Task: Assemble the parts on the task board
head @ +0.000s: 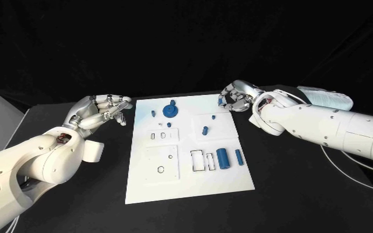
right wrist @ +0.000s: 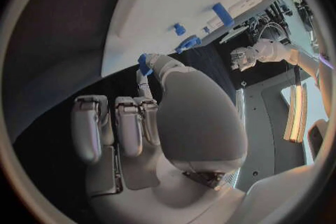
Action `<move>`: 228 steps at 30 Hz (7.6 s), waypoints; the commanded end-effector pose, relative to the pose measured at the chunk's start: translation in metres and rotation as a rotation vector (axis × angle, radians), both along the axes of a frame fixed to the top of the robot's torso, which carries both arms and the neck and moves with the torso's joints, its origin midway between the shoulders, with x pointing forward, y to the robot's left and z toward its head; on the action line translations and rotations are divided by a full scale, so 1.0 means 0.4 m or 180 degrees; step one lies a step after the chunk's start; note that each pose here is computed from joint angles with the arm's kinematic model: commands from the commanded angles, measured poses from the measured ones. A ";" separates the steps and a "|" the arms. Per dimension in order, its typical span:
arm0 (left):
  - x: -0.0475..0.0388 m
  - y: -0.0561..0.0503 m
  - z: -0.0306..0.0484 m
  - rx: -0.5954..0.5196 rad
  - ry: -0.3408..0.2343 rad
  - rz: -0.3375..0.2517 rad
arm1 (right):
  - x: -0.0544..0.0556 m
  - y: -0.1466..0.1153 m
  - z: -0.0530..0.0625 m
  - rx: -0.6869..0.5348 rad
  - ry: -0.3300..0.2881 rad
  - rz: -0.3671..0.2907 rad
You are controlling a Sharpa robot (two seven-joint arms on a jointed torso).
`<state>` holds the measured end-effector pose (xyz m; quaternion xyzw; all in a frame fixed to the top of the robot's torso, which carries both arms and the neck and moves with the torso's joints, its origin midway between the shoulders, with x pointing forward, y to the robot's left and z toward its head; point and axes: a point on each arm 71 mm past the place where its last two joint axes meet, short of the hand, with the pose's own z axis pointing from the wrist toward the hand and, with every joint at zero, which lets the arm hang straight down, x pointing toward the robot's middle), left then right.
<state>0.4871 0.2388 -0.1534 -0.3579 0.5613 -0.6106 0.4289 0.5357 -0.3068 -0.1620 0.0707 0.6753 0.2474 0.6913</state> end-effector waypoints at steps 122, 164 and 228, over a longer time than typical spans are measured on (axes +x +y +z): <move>0.020 -0.033 -0.021 0.0050 0.0116 -0.0082 | -0.165 0.561 -0.165 -0.0277 0.0071 0.0340; 0.023 -0.036 -0.031 0.0313 0.0148 -0.0081 | -0.188 0.536 -0.148 -0.0136 -0.0070 0.0415; 0.159 -0.275 -0.107 0.3939 0.0929 -0.0943 | -0.042 0.200 0.080 0.0875 0.0312 -0.0135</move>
